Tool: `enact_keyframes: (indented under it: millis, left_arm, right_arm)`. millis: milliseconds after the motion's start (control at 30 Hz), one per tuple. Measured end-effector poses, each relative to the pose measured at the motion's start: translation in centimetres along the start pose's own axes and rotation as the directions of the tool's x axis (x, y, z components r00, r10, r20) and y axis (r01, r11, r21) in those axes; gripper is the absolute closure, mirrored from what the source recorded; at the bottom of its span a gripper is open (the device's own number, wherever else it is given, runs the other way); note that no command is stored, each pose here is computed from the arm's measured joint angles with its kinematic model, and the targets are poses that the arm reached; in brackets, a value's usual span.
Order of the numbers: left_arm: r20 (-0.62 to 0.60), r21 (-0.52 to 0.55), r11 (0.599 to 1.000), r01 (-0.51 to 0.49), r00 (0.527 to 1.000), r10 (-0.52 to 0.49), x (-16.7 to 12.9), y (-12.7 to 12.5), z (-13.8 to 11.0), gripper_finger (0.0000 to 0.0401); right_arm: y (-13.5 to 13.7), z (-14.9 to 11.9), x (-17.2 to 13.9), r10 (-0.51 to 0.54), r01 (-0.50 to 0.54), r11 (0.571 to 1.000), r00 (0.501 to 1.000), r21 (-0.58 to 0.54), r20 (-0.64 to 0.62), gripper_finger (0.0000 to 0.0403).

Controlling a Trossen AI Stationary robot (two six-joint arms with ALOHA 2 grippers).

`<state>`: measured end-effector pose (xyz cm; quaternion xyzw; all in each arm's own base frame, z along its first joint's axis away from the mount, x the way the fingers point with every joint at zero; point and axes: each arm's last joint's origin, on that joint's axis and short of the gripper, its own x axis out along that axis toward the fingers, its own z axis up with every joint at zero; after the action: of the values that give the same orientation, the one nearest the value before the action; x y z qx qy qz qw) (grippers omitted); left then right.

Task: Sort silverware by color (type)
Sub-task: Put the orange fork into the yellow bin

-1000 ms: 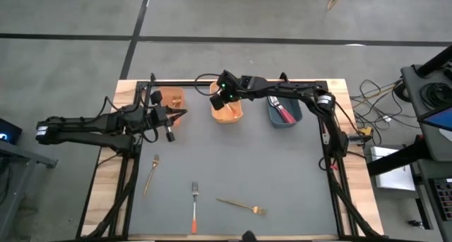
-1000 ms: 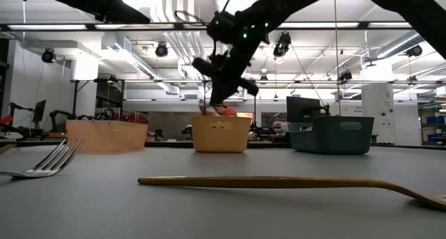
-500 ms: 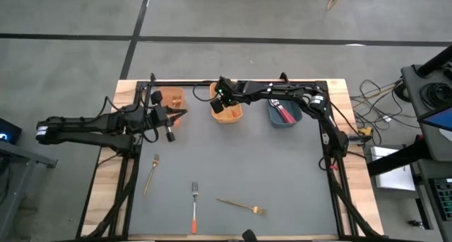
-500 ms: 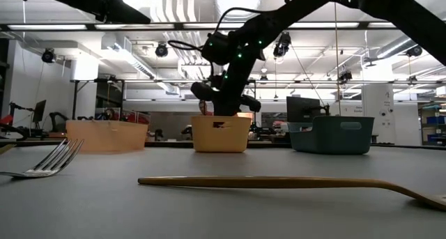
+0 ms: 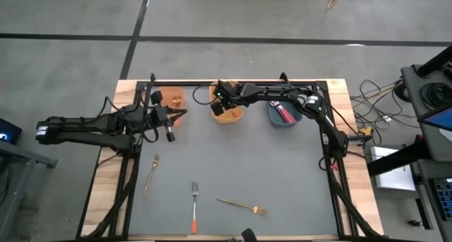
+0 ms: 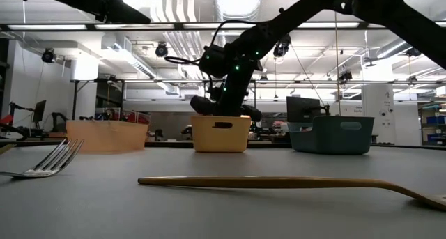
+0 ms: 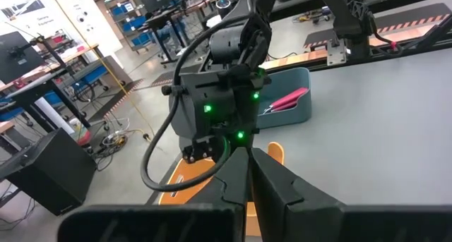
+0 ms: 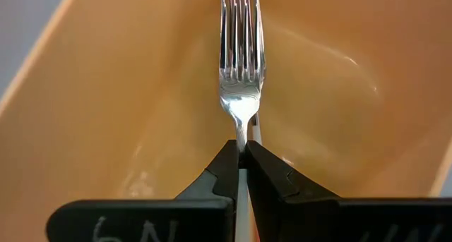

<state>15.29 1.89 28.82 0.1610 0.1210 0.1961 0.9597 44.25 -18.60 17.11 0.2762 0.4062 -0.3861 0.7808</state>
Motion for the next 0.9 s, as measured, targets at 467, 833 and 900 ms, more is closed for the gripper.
enact_keyframes:
  millis: [467, 833, 900]
  left_arm:
    - [0.0, 0.0, 1.0, 0.0, 1.0, 0.0, 0.0, 0.0, 0.0, 0.0401]
    - [0.0, 0.0, 1.0, 0.0, 1.0, 0.0, 0.01, 0.0, 0.0, 0.0401]
    - [0.0, 0.0, 1.0, 0.0, 1.0, 0.0, 0.0, 0.0, 0.0, 0.0401]
  right_arm:
    - [0.03, 0.04, 0.0, 0.003, -0.002, 1.0, 1.0, -0.006, 0.004, 0.039]
    - [0.03, 0.04, 0.0, 0.003, -0.003, 1.0, 1.0, 0.001, 0.003, 0.0341]
    - [0.03, 0.04, 0.0, 0.004, -0.004, 1.0, 1.0, 0.002, 0.003, 0.0328]
